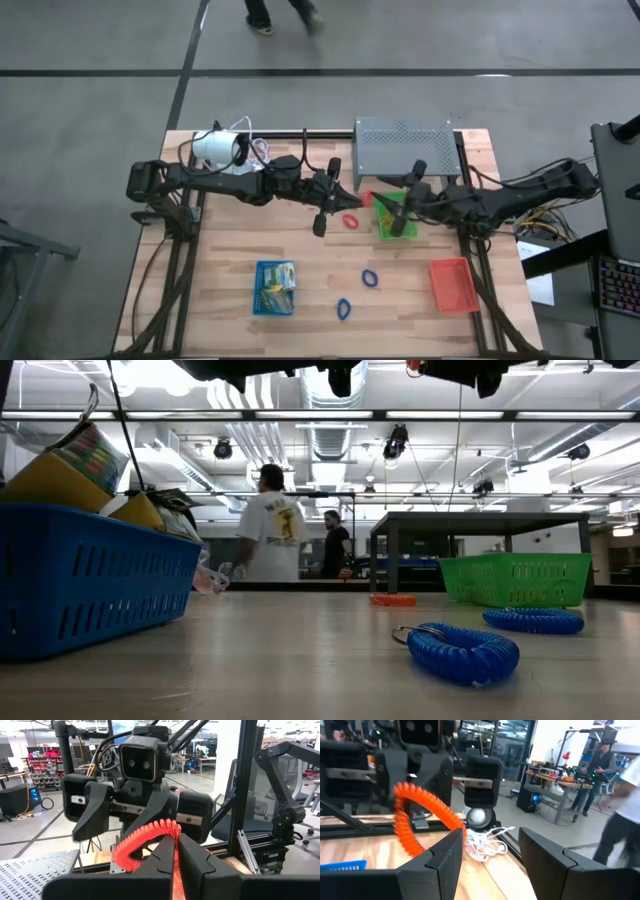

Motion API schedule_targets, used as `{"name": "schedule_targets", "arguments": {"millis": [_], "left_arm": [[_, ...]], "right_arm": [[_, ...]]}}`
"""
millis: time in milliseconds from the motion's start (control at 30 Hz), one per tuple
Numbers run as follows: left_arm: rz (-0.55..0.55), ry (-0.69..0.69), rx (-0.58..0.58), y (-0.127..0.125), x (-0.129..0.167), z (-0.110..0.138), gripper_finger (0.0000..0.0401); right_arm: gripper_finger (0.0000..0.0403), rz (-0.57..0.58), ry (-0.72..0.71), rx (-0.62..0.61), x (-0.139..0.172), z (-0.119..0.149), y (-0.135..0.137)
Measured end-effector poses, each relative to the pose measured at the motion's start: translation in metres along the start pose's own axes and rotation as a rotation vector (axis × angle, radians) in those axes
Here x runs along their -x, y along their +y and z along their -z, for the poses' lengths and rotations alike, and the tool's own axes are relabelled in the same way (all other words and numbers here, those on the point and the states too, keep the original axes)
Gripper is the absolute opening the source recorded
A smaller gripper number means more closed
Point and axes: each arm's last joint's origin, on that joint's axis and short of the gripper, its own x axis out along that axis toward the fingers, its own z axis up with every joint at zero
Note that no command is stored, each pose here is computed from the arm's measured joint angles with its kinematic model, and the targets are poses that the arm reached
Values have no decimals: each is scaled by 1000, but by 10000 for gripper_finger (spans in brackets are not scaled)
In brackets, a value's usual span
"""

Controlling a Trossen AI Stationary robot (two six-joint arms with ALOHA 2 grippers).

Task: Pick & Place Office Desk Supplies
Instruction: Put the orange spring keychain into the orange bin

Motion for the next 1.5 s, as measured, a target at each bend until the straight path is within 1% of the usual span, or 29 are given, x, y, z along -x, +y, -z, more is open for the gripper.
{"name": "schedule_targets", "arguments": {"millis": [100, 233, 367, 433, 500, 567, 733, 900, 1100, 1400, 1500], "left_arm": [[0, 0, 0, 0, 0, 0, 16], [0, 2, 1, 0, 0, 0, 16], [-1, 2, 1, 0, 0, 0, 16], [-2, 2, 1, 0, 0, 0, 16], [-2, 2, 0, 0, 0, 0, 16], [-5, 3, 0, 1, 0, 0, 16], [-6, 2, 0, 1, 0, 0, 16], [-5, 2, 0, 1, 0, 0, 16], [-5, 2, 1, 1, 0, 0, 16], [13, 1, 1, 0, 0, 0, 16], [17, 1, 1, 0, 0, 0, 16]], "right_arm": [[187, 5, 10, 6, -3, 2, 0], [187, -43, -6, -4, -2, 1, 1], [187, -56, -31, -20, 0, -3, -1], [187, -85, -38, -22, 0, -4, -1], [187, -117, -48, -34, -1, -4, 1], [187, -123, -46, -47, -4, -2, 3], [187, -96, -19, 14, -14, 7, 10], [187, -71, -32, 14, -20, 10, 12], [187, 5, -40, 24, -19, 7, 8], [187, 5, -66, 34, -23, 0, 8], [187, -4, -64, 66, -28, -3, 11]]}}
